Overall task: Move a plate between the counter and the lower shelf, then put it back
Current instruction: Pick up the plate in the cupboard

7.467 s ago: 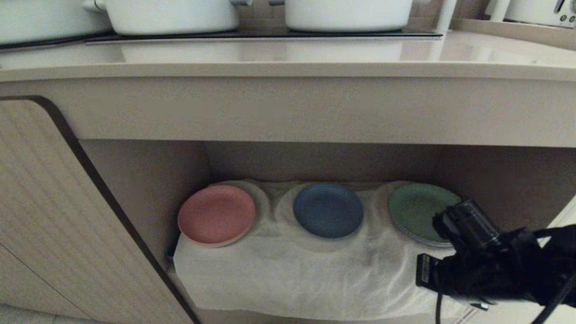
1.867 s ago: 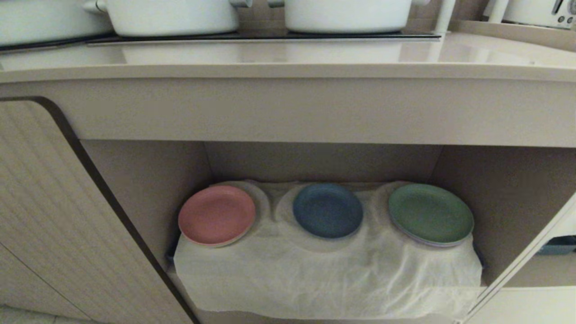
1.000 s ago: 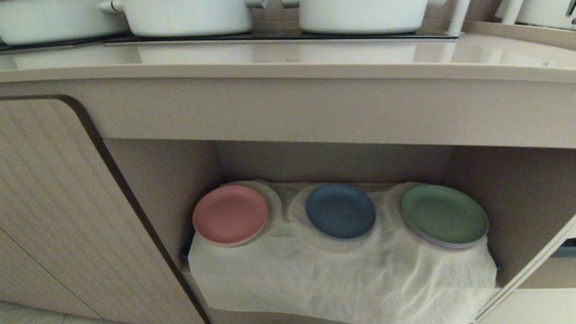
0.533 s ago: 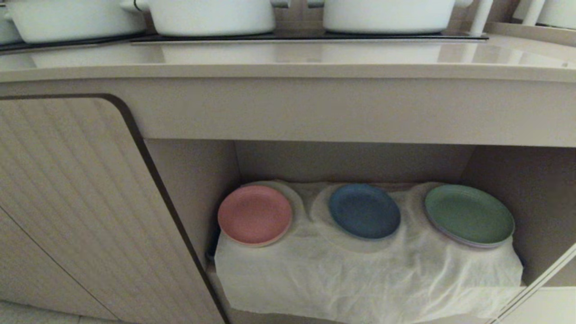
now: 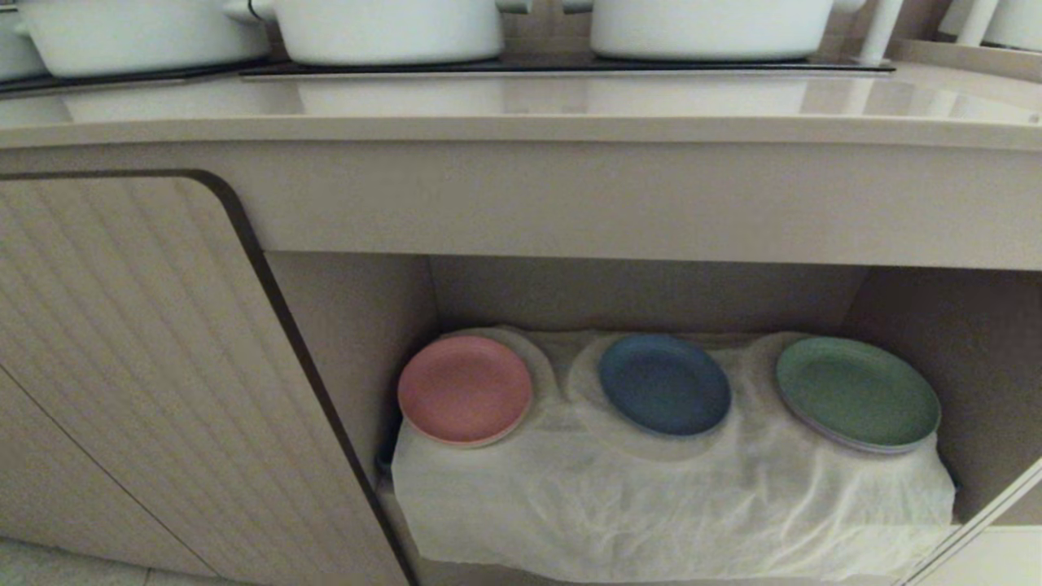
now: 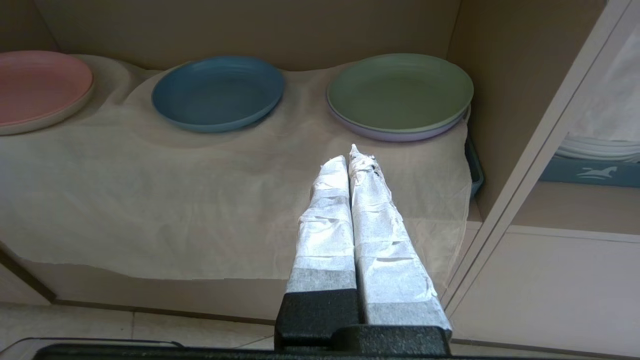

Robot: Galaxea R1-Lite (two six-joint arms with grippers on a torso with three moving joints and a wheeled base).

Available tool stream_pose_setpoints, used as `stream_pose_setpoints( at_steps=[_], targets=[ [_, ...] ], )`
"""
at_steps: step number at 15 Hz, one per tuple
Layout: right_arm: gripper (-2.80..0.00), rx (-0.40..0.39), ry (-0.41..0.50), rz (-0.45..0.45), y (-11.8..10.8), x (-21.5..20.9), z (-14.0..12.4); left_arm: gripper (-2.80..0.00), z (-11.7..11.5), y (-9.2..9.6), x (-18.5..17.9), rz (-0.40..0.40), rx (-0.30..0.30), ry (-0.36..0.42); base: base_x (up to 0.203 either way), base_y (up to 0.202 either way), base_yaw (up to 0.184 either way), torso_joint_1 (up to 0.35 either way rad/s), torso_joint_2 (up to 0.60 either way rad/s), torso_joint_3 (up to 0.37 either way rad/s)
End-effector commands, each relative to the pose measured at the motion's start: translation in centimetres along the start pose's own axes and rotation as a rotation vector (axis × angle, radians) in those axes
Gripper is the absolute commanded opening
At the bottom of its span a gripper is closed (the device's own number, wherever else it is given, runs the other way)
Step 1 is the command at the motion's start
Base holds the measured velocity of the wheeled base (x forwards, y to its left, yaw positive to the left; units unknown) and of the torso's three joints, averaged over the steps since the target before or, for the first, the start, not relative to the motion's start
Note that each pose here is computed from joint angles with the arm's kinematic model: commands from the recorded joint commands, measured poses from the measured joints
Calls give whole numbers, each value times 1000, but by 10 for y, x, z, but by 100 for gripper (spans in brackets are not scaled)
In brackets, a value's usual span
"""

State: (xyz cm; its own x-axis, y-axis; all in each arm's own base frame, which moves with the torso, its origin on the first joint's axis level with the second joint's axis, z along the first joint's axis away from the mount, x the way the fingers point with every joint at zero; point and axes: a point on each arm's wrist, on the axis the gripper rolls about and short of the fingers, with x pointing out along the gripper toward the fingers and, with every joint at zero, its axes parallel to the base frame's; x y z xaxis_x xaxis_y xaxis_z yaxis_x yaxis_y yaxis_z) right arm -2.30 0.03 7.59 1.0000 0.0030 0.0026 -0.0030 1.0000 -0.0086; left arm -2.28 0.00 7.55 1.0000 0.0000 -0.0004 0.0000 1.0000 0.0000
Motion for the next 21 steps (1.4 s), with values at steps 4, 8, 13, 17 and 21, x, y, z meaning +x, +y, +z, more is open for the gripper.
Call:
stream_pose_setpoints(
  at_steps=[4,8,13,17,21],
  targets=[
    [-280,-1,1,1,0,0,0,-280,0,0,0,0,0,0,0,0,0,0,0,0],
    [-280,-1,0,0,0,0,0,-280,0,0,0,1,-1,0,0,0,0,0,0,0],
    [-280,-26,2,2,0,0,0,-280,0,0,0,2,-1,0,0,0,0,0,0,0],
    [-280,-44,-3,4,0,0,0,-280,0,0,0,0,-2,0,0,0,0,0,0,0],
    [-280,-61,-18,7,0,0,2,-280,0,0,0,0,0,0,0,0,0,0,0,0]
  ],
)
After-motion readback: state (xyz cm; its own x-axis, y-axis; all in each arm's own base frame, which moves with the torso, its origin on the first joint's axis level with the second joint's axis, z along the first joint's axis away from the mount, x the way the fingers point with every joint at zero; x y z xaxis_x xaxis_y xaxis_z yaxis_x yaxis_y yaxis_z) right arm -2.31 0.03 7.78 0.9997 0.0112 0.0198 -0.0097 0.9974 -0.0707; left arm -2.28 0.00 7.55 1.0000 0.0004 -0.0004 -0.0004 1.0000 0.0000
